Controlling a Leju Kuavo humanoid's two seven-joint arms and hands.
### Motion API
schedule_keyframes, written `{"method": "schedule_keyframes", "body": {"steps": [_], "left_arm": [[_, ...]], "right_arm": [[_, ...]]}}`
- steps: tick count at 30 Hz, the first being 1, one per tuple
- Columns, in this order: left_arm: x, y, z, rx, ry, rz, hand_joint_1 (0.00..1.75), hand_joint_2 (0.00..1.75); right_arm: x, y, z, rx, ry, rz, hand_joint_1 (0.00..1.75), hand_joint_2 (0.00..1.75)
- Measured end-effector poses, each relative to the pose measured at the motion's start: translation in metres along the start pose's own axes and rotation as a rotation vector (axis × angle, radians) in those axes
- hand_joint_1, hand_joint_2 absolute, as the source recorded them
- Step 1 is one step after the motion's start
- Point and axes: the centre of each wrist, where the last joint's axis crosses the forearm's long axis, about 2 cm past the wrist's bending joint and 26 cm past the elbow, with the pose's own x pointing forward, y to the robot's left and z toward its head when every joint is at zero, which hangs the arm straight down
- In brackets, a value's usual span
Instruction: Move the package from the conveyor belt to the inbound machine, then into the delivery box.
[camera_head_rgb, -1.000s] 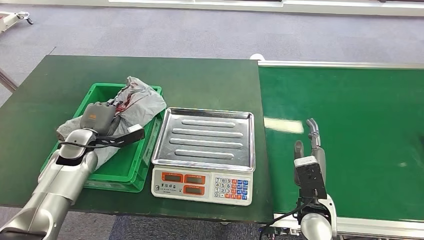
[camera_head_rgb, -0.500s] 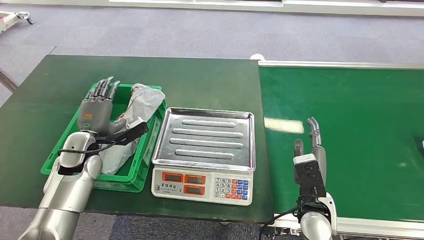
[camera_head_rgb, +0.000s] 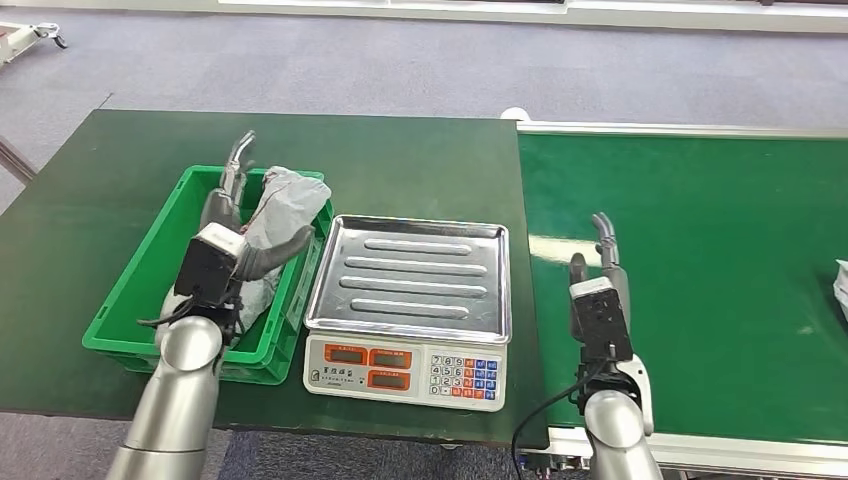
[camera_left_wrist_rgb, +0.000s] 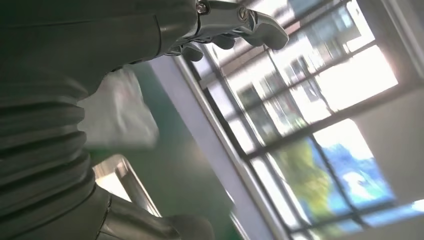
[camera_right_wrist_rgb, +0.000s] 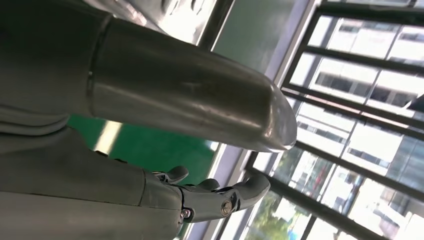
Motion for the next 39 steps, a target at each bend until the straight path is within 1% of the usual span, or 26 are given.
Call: {"method": "schedule_keyframes", "body": {"steps": [2, 5, 7, 10, 13, 14, 17, 23, 31, 35, 39], "left_arm": [[0.003, -0.027, 0.007, 0.016, -0.016, 0.200, 0.00, 1.75], [0.005, -0.059, 0.014, 0.055, -0.005, 0.376, 0.00, 1.75], [0.005, -0.073, 0.018, 0.073, 0.017, 0.429, 0.00, 1.75], [0.001, -0.084, 0.026, 0.081, 0.058, 0.446, 0.00, 1.75], [-0.001, -0.091, 0.033, 0.083, 0.086, 0.454, 0.00, 1.75], [-0.002, -0.092, 0.035, 0.084, 0.093, 0.456, 0.00, 1.75], [-0.004, -0.097, 0.042, 0.092, 0.122, 0.458, 0.00, 1.75], [-0.006, -0.105, 0.055, 0.089, 0.186, 0.463, 0.00, 1.75], [-0.006, -0.109, 0.062, 0.091, 0.204, 0.470, 0.00, 1.75], [-0.006, -0.109, 0.063, 0.091, 0.204, 0.469, 0.00, 1.75], [-0.006, -0.109, 0.064, 0.091, 0.202, 0.469, 0.00, 1.75]], "right_arm": [[-0.003, 0.011, -0.007, 0.026, -0.008, -0.053, 0.00, 0.00], [-0.006, 0.031, -0.016, 0.075, -0.004, -0.122, 0.00, 0.00], [-0.006, 0.043, -0.018, 0.111, 0.005, -0.156, 0.00, 0.00], [-0.007, 0.057, -0.019, 0.164, 0.018, -0.200, 0.00, 0.00], [-0.008, 0.066, -0.017, 0.202, 0.030, -0.217, 0.00, 1.31], [-0.008, 0.068, -0.016, 0.210, 0.034, -0.220, 0.00, 1.31], [-0.008, 0.074, -0.014, 0.237, 0.042, -0.230, 0.00, 0.00], [-0.005, 0.086, -0.018, 0.272, 0.031, -0.218, 0.00, 0.00], [-0.004, 0.094, -0.017, 0.292, 0.029, -0.205, 0.00, 0.00], [-0.003, 0.095, -0.017, 0.289, 0.030, -0.204, 0.00, 1.75], [-0.003, 0.095, -0.017, 0.281, 0.037, -0.215, 0.00, 0.00]]}}
